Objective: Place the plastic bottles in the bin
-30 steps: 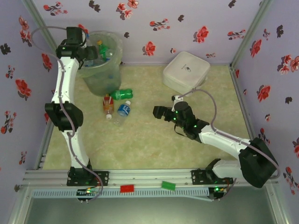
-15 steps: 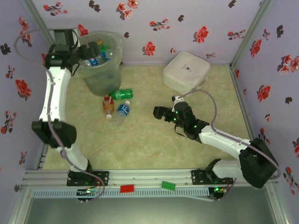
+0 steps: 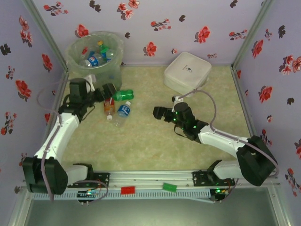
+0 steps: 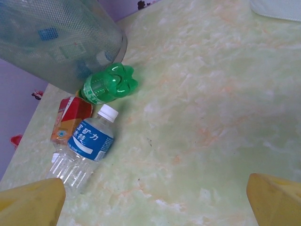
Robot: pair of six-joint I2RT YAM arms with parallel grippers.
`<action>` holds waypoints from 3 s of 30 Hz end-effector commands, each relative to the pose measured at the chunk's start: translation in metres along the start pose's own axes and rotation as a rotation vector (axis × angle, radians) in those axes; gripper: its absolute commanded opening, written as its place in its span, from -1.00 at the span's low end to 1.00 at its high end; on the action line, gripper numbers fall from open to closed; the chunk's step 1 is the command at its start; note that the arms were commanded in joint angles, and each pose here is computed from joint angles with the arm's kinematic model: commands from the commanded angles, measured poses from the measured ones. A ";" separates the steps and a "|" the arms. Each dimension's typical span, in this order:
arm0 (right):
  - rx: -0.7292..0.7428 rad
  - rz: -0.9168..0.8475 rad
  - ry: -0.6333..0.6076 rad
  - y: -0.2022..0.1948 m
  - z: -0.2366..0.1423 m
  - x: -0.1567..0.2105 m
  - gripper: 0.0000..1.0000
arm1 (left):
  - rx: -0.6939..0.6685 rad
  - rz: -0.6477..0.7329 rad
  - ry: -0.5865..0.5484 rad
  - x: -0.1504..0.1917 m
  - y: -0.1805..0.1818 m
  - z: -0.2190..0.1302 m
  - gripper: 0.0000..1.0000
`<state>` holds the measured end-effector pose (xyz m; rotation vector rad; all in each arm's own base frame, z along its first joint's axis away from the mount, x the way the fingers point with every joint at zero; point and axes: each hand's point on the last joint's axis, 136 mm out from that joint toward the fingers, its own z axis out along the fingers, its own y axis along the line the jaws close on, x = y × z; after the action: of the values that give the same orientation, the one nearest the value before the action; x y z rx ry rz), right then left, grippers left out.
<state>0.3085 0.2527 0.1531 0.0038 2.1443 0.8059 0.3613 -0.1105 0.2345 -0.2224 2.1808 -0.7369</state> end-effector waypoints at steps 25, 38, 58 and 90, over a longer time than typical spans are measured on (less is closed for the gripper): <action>0.009 0.024 -0.026 -0.003 -0.006 -0.006 0.99 | -0.518 0.527 0.550 0.137 0.045 0.088 0.77; 0.043 -0.001 -0.037 -0.011 -0.013 -0.006 0.99 | -0.573 0.541 0.626 0.162 0.065 0.106 0.67; -0.009 0.002 -0.026 0.001 -0.007 -0.008 0.99 | -0.435 0.517 0.326 0.083 -0.007 0.059 0.01; -0.409 -0.021 -0.094 0.098 -0.012 -0.054 0.99 | -0.533 0.494 -0.231 -0.246 -0.005 0.050 0.04</action>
<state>0.3058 0.3142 0.2274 -0.2122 1.9207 1.1977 0.5511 -0.0450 0.3684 -0.0369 2.0441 0.1328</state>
